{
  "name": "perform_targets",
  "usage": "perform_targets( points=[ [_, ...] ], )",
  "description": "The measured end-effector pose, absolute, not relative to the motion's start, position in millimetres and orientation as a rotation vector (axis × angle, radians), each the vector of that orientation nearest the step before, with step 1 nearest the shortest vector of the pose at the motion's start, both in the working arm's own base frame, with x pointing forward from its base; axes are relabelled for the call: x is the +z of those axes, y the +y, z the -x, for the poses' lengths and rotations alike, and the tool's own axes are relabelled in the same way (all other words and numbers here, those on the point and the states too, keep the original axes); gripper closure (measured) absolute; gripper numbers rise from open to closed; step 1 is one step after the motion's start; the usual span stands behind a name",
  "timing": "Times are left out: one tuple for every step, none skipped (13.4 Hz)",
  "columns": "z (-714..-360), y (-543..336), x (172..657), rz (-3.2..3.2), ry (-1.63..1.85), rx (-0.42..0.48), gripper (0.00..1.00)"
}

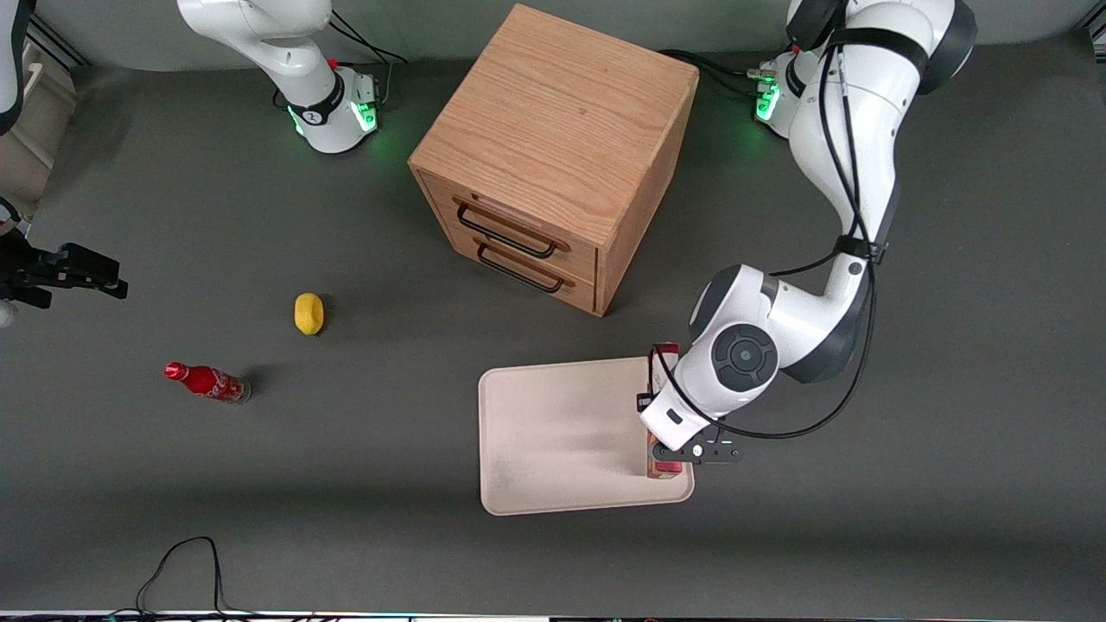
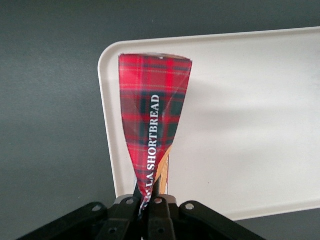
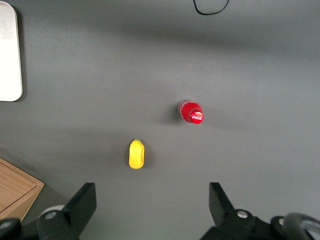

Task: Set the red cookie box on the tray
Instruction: 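Carry the box over the white tray and lower it onto the tray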

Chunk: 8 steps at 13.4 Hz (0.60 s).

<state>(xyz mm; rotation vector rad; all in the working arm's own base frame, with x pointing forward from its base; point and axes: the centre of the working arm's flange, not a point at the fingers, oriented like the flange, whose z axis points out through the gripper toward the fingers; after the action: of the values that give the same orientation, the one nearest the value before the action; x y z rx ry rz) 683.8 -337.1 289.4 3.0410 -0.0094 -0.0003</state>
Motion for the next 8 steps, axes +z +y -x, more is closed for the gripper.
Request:
perform_targets(
  points=[
    [-684,-337,284,-3.039,-0.007,0.002,0.96],
    [-685,-337,279,-3.039,-0.004,0.003,0.96],
    [-685,-337,275,-3.039,-0.002,0.004,0.96],
    [-686,-337,270,-3.04,0.0,0.001,0.96],
    [-686,-337,266,-3.039,0.002,0.003,0.96],
    [-687,-337,262,-3.036,0.007,0.01,0.96],
    [-687,-337,259,-3.035,0.016,0.012,0.96],
    [-687,-337,256,-3.035,0.03,0.011,0.96]
  ],
)
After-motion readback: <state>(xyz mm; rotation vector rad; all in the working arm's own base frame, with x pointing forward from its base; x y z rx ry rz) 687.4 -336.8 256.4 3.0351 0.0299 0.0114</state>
